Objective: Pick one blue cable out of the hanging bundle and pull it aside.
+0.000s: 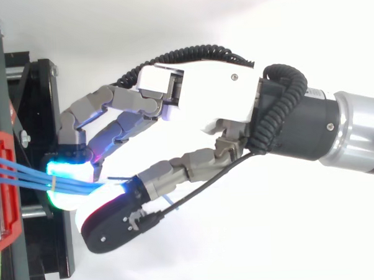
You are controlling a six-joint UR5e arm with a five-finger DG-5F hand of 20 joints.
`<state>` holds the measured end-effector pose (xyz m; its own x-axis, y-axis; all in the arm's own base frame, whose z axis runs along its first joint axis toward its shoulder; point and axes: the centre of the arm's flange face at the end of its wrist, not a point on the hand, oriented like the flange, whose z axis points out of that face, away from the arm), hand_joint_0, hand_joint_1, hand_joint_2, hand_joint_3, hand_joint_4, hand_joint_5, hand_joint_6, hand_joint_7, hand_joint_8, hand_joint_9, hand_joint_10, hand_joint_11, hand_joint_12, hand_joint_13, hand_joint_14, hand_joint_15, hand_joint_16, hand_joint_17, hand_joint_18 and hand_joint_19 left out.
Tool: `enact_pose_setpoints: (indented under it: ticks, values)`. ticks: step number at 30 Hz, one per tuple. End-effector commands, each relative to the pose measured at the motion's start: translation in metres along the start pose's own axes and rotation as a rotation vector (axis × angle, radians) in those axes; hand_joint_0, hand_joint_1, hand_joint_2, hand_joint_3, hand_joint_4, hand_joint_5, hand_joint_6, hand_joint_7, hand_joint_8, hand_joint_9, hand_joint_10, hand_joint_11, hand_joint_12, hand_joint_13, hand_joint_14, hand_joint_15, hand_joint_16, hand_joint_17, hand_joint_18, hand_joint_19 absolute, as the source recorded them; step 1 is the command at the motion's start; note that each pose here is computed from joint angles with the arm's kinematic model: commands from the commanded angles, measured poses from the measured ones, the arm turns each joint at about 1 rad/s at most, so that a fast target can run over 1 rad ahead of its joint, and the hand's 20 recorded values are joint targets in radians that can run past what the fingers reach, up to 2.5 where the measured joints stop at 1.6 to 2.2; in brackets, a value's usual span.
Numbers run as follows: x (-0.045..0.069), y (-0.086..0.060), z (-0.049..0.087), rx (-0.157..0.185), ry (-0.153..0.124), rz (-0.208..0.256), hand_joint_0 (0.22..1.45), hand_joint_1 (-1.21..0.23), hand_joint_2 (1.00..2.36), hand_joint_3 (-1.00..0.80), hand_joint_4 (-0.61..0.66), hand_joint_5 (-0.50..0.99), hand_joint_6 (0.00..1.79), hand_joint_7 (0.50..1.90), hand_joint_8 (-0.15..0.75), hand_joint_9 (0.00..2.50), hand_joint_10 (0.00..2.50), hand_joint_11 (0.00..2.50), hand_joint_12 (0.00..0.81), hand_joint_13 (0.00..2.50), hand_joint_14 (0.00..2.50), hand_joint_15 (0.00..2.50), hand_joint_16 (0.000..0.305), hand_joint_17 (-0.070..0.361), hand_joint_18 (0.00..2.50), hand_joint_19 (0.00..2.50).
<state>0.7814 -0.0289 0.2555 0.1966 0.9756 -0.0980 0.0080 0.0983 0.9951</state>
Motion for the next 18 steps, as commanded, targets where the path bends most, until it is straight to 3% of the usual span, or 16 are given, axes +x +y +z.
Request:
enact_pose_setpoints:
  ticks: [1, 8, 10, 16, 18]
  values:
    - [-0.0002, 0.0011, -0.0001, -0.001, 0.0, 0.001, 0.48, -0.59, 1.0, -0.5, 0.11, -0.14, 0.84, 1.02, 0.297, 0.88, 0.02, 0.63, 0.401, 0.79, 0.01, 0.41, 0.046, 0.104, 0.64, 0.31]
    - [-0.0003, 0.0, 0.0002, -0.001, -0.003, 0.001, 0.52, -0.49, 1.0, -0.47, 0.1, -0.12, 0.81, 1.08, 0.29, 0.92, 0.02, 0.63, 0.39, 0.81, 0.01, 0.42, 0.045, 0.101, 0.64, 0.35]
    - [-0.0003, 0.0002, 0.0003, -0.002, -0.003, 0.001, 0.58, -0.52, 1.01, -0.36, 0.1, -0.12, 0.83, 1.13, 0.28, 0.95, 0.02, 0.65, 0.371, 0.81, 0.02, 0.42, 0.042, 0.094, 0.65, 0.36]
    - [-0.0001, 0.0002, 0.0003, -0.003, -0.002, 0.001, 0.58, -0.59, 1.02, -0.11, 0.09, -0.09, 0.86, 1.22, 0.309, 1.04, 0.02, 0.65, 0.384, 0.87, 0.02, 0.44, 0.043, 0.097, 0.73, 0.35]
    - [0.0001, 0.0001, 0.0002, -0.001, 0.001, 0.001, 0.58, -0.61, 1.02, -0.1, 0.07, -0.09, 0.87, 1.19, 0.303, 1.01, 0.02, 0.64, 0.392, 0.88, 0.02, 0.44, 0.045, 0.1, 0.74, 0.35]
